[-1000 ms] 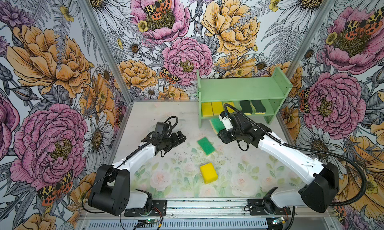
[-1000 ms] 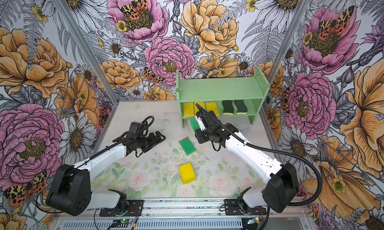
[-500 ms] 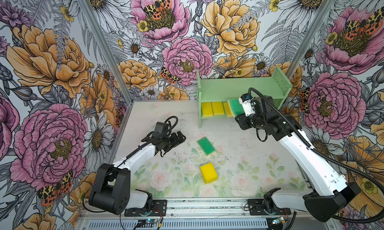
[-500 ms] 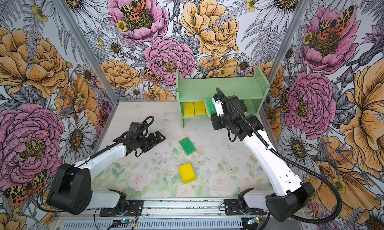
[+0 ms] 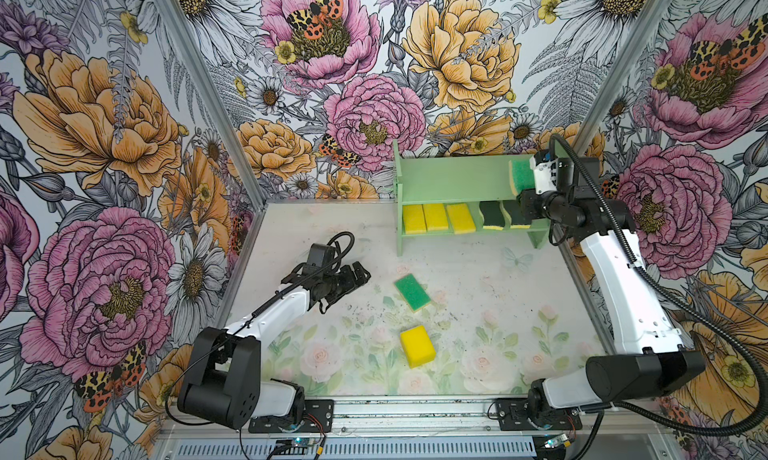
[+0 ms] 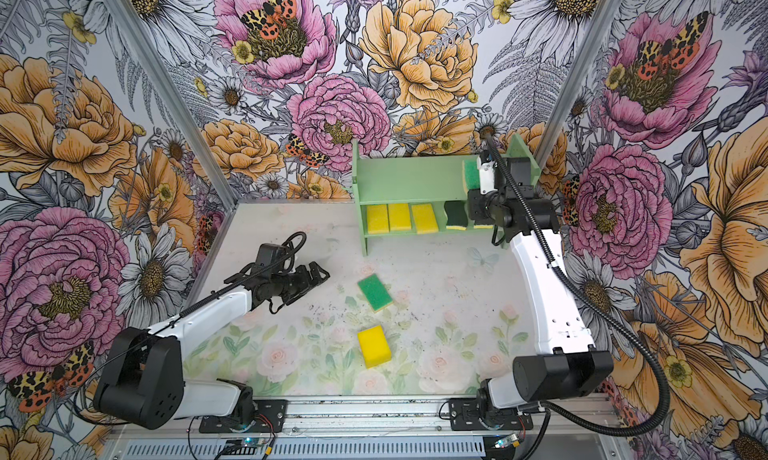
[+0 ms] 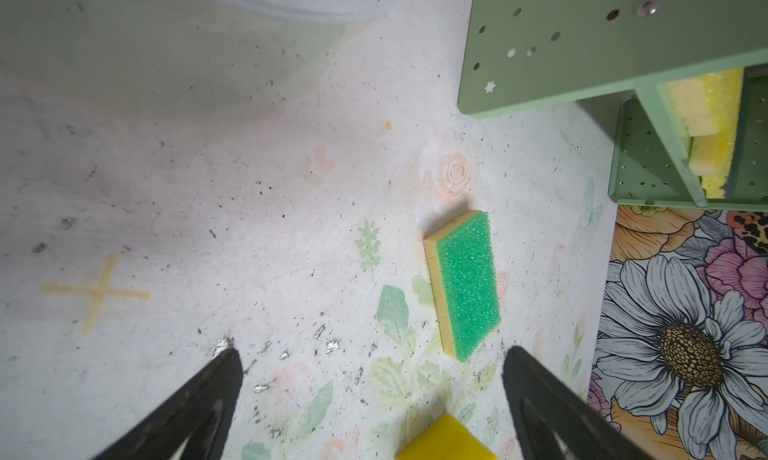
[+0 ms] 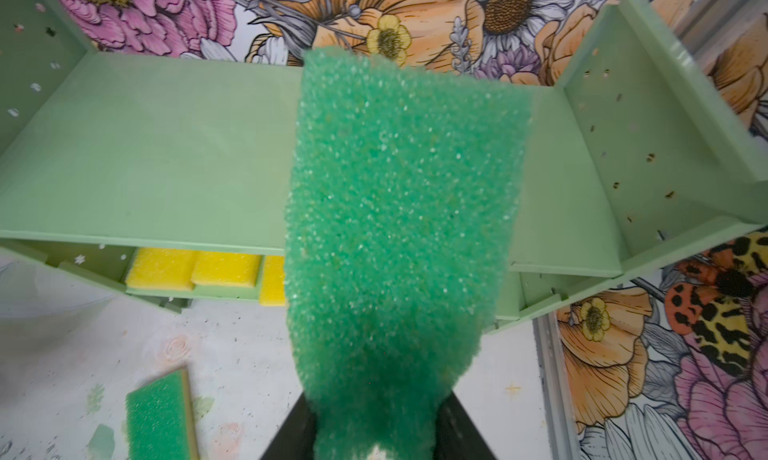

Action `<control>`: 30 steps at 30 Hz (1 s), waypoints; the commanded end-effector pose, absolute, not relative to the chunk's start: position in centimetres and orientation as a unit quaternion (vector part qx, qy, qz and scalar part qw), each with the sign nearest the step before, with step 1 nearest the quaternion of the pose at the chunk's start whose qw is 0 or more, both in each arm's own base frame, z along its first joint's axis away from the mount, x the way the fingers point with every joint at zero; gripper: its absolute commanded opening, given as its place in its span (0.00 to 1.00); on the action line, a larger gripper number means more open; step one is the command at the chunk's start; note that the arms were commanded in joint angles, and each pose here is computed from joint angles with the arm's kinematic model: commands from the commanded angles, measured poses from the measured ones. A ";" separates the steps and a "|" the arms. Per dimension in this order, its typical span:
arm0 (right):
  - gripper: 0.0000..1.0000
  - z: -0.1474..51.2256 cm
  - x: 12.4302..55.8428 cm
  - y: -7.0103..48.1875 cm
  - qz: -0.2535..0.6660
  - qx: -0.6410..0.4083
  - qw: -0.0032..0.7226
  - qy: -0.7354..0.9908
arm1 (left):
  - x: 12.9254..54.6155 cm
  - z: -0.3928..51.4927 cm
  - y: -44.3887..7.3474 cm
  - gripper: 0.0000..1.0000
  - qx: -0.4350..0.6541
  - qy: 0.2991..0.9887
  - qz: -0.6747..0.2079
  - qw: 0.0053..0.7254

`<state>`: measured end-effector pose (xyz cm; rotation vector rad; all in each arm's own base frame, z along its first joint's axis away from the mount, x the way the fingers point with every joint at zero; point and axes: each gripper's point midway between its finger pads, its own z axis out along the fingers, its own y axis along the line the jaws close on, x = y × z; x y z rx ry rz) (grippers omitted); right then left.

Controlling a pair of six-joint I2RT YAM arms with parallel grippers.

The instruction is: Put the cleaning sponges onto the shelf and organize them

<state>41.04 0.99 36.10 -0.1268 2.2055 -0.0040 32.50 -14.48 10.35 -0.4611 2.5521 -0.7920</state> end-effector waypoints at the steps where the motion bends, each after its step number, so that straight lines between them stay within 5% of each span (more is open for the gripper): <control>1: 0.40 37.5 42.6 -0.6 -0.006 -0.053 0.469 0.881 | 33.2 10.8 -14.6 0.99 -0.158 0.916 -0.296 0.220; 11: 0.41 37.7 46.8 -5.5 0.026 -0.016 0.481 0.876 | 33.7 11.2 -14.7 0.99 -0.160 0.914 -0.298 0.223; 30: 0.43 34.3 50.1 -5.6 0.059 -0.015 0.453 0.890 | 33.8 11.9 -14.9 0.99 -0.160 0.911 -0.304 0.228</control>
